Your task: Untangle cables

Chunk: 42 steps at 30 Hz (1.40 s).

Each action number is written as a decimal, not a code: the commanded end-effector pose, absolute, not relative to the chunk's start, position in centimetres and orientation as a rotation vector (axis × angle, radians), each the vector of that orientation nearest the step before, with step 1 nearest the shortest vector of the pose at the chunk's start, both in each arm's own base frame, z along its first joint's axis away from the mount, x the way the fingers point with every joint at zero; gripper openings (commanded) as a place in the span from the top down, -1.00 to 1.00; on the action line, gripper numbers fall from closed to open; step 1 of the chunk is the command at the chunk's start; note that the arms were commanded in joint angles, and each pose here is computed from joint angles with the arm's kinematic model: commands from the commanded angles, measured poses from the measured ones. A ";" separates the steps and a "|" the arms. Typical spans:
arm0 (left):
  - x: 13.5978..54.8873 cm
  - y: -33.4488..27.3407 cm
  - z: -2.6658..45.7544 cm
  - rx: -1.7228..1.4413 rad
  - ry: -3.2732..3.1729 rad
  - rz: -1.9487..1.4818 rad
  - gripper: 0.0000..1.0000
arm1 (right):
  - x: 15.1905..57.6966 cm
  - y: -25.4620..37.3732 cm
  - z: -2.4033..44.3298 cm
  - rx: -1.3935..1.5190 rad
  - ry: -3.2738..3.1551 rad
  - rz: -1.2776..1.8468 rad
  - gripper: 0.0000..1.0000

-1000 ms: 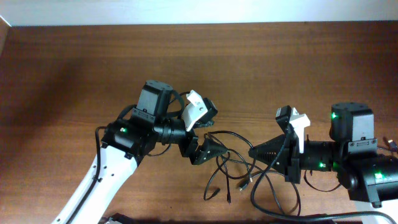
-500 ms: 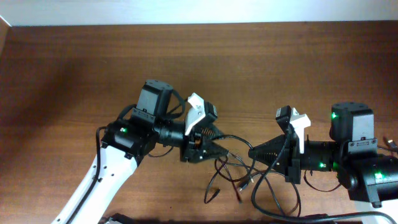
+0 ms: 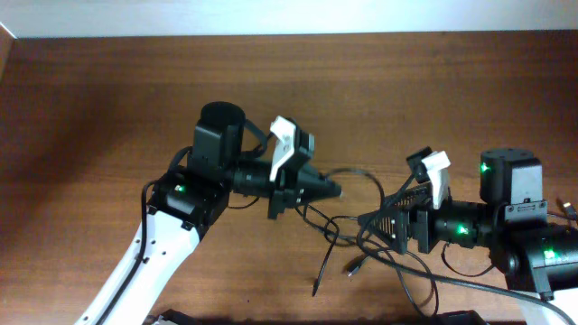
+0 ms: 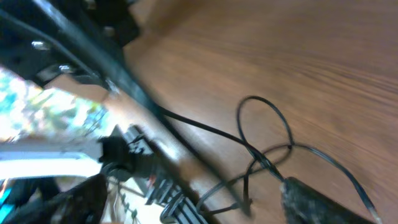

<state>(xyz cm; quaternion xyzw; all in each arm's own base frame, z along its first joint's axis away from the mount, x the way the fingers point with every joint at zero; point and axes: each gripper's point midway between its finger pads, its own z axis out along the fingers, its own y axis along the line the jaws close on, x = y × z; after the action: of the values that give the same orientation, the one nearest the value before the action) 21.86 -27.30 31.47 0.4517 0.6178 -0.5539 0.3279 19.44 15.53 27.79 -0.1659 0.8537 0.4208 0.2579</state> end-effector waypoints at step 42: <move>25.6 -23.5 46.6 0.826 1.255 -1.499 1.00 | 28.0 15.2 17.9 0.115 2.726 0.960 -1.00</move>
<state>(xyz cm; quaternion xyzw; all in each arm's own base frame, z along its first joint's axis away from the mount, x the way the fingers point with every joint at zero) 27.24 -23.52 46.01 0.3031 0.5314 -0.6177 0.4941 28.55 12.74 16.60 0.0619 0.9539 0.2565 0.1432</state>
